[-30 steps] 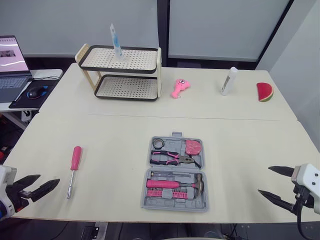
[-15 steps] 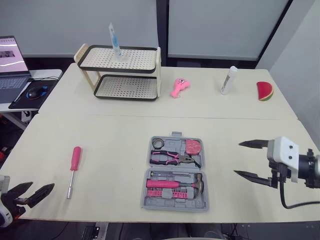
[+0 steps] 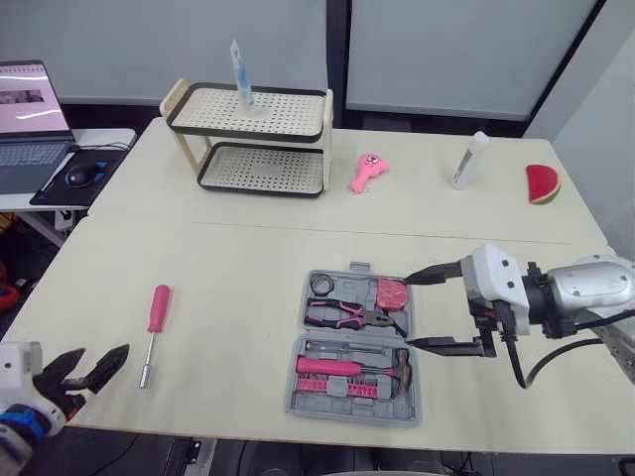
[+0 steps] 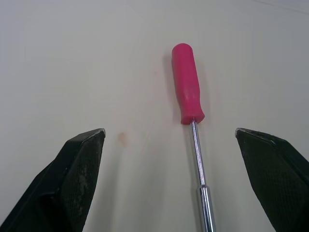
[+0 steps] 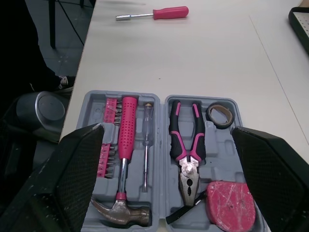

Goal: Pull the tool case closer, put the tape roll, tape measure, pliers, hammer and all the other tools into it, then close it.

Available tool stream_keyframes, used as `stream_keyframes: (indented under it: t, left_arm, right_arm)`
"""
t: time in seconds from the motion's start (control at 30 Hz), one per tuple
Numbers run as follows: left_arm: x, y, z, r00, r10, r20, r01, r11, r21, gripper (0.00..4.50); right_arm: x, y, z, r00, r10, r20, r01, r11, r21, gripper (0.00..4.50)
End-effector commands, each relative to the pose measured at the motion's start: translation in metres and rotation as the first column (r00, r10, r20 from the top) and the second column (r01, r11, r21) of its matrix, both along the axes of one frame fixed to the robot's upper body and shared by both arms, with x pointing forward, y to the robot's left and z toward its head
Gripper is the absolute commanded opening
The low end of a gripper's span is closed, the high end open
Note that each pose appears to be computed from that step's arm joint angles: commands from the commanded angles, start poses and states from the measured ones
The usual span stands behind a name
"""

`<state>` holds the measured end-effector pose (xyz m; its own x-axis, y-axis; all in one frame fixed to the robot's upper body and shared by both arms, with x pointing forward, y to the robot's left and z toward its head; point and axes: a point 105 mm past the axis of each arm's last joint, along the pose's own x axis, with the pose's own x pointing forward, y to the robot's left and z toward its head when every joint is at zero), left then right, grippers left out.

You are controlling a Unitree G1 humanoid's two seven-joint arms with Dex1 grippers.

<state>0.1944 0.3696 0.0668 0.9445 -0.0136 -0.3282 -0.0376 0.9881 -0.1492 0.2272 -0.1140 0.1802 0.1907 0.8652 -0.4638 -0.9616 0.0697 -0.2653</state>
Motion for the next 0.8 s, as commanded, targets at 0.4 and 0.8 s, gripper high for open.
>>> stream_keyframes:
  t: [0.4,0.8]
  left_arm:
    - [0.057,-0.017,-0.026,0.992,0.109,-0.065,-0.103,0.991,0.080,4.50]
    - [0.072,-0.037,-0.042,0.995,0.022,-0.100,-0.013,0.996,0.085,2.32]
  right_arm:
    - [-0.004,0.012,0.004,0.999,0.047,0.023,-0.047,0.999,-0.005,4.46]
    - [-0.004,0.012,0.002,0.999,0.043,0.015,-0.043,0.999,-0.017,4.50]
